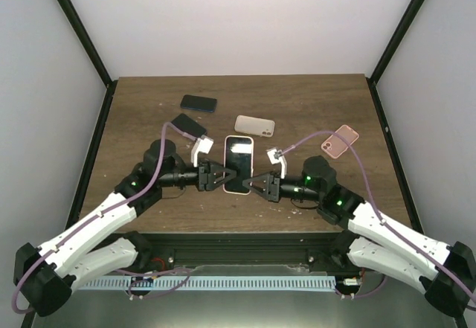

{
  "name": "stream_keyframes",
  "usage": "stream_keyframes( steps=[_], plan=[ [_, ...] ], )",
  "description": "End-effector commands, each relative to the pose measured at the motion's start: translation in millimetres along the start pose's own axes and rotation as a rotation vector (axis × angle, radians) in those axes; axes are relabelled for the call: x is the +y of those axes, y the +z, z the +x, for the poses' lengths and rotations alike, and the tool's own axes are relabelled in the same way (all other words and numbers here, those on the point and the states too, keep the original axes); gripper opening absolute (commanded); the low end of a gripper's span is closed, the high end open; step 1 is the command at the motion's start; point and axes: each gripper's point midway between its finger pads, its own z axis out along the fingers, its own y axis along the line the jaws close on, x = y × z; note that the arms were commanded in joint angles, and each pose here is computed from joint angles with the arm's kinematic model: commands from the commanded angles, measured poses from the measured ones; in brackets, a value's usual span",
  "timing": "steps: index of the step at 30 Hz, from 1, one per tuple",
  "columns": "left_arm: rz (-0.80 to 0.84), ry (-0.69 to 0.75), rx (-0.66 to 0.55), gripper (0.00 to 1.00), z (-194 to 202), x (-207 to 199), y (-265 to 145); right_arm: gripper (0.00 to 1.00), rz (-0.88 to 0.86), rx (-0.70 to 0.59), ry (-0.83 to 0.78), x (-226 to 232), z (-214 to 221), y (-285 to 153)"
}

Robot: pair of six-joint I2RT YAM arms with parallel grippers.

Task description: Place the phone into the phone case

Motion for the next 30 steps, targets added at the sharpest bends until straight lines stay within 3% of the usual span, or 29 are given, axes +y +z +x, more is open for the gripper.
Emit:
stream_keyframes(
  steps=[1, 4, 6, 16, 24, 30],
  plan=[
    [-0.212, 0.052, -0.099, 0.65, -22.2, 22.2, -17.5, 0.01, 0.167, 0.002, -0.049, -31.4, -7.9, 4.5],
    [-0.307, 0.063, -0.138, 0.9, -27.2, 34.0, -29.4, 0.01, 0.235, 0.046, -0.043, -55.8, -5.3, 8.1],
    [-0.352, 0.072, -0.153, 1.0, -28.5, 38.9, -35.9, 0.01, 0.258, 0.071, -0.039, -71.1, -4.7, 10.2],
    [-0.585, 0.032, -0.122, 1.0, -13.8, 79.8, -58.3, 0.01, 0.289, 0.219, 0.113, -163.2, 5.9, 20.9],
    [-0.68, -0.018, -0.142, 1.0, -1.7, 102.8, -76.1, 0.01, 0.226, 0.303, 0.149, -203.3, 1.3, 47.4],
    [-0.717, -0.047, -0.113, 1.0, 6.9, 118.5, -76.8, 0.06, 0.36, 0.34, 0.142, -253.5, -6.3, 60.5]
  ],
)
